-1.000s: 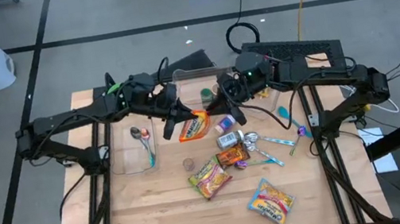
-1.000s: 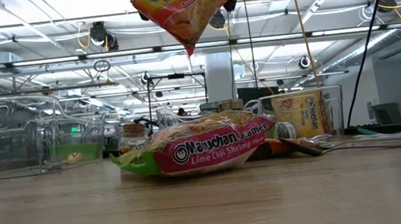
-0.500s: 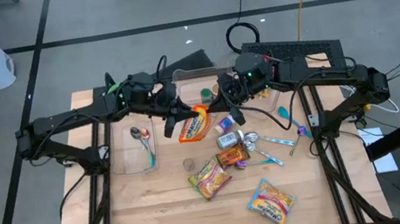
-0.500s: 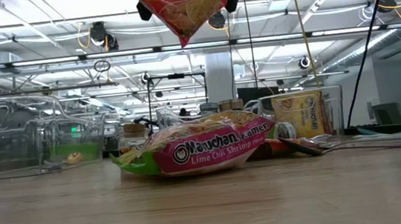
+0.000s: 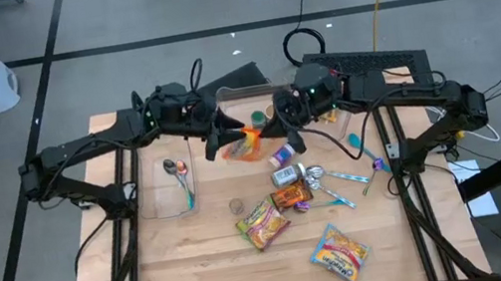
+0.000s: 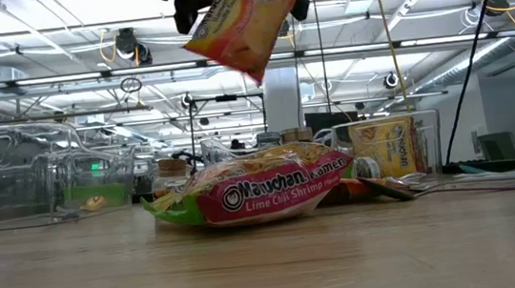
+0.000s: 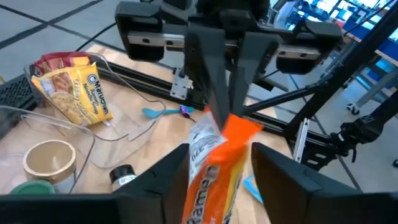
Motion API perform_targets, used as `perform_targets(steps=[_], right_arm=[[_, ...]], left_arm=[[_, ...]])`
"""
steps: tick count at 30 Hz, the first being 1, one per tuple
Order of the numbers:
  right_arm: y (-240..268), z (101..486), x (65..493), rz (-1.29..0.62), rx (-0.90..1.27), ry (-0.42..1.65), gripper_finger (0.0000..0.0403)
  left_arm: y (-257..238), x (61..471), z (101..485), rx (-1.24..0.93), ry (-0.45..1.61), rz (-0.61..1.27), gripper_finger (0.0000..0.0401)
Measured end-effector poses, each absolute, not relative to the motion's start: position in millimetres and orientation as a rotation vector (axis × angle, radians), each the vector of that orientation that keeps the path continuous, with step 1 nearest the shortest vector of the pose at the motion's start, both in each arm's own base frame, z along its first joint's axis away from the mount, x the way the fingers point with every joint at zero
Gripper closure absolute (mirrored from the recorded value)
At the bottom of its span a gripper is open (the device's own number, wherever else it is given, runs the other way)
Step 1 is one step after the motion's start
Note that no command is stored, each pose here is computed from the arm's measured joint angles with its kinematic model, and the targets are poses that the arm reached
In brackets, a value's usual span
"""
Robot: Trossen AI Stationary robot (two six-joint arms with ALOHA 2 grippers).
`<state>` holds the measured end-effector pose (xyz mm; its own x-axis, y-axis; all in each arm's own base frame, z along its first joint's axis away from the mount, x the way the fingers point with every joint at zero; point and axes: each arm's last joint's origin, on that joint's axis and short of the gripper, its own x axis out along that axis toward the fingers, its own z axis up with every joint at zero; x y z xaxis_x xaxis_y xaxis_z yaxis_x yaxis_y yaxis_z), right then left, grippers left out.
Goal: Pick & Place Food Item
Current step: Put the orange noodle pack into the right transparent bin
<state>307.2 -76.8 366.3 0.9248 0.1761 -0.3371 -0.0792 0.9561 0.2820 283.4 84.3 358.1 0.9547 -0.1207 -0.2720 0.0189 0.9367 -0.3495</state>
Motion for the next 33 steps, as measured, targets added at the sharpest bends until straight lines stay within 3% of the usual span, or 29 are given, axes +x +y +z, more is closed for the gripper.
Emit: perform_targets(steps=[7,23,33], right_arm=[[-92.3,379.6,286.0,0.066,0.291,0.338,0.0403],[-116.8,399.5,207.4,-0.181,0.381,0.403,0.0403],[-128.3,389.5,180.7,-0.345,0.409,0.54,0.0403]], left_arm=[[93.0,275.4,363.5,-0.312,0.27,-0.095,0.0186],[117.8,256.2,366.6,-0.306,0.268,-0.029,0.0187],[123.3,250.3,360.5,-0.29,0.328,-0.021,0.0187]])
